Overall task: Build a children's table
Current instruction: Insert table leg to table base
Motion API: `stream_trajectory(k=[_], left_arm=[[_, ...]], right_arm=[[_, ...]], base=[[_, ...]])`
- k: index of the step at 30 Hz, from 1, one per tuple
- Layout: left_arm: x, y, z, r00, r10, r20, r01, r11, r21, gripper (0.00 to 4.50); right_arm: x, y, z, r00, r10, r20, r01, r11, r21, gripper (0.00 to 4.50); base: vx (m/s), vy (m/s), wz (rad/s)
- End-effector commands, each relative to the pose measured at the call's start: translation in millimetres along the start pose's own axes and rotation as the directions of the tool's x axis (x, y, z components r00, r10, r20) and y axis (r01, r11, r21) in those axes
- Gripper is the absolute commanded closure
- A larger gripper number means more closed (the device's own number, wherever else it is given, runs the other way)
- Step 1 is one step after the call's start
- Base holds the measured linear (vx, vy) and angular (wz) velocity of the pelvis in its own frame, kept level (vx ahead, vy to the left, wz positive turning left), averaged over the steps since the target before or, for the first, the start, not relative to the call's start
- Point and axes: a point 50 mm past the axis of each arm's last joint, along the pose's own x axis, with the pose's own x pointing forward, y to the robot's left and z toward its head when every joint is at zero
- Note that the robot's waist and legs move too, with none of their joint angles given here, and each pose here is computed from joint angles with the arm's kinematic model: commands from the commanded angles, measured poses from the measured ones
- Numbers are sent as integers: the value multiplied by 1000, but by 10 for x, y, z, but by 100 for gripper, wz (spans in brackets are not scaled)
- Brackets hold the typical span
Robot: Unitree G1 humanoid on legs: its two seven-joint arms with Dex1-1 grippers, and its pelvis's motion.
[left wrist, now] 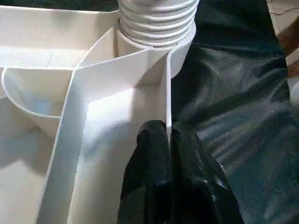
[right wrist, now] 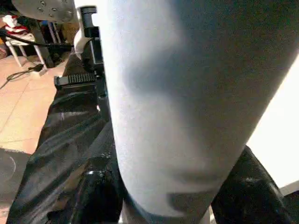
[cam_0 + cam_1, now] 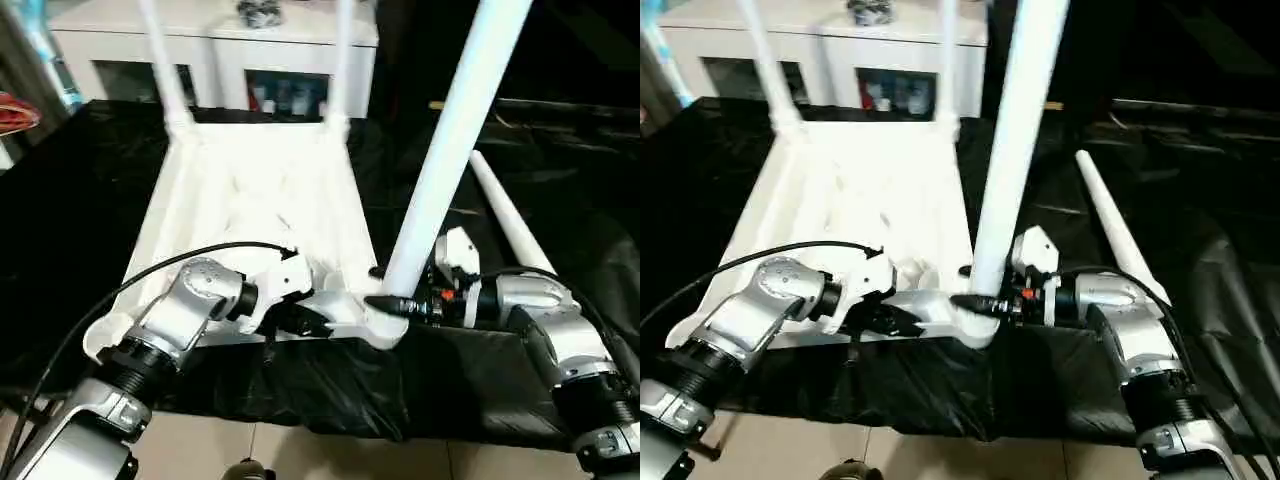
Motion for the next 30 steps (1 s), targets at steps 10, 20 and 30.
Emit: stream_trajectory(k=[10,20,30], left_arm=[[-20,177,412,973,157,169,-164,986,32,450],[201,270,664,845,499,191,-468,864,-188,450],[338,280,685,802,577,155,-542,811,-218,450]], right_arm=[[82,-105,-356,975,-203,-88,213,969,124,262],[303,-487,-424,767,-612,-191,641,732,229,262],[540,-495,-404,752,-627,-203,659,714,238,262]], base=[[0,0,0],[-8,6,-6],[0,0,0]])
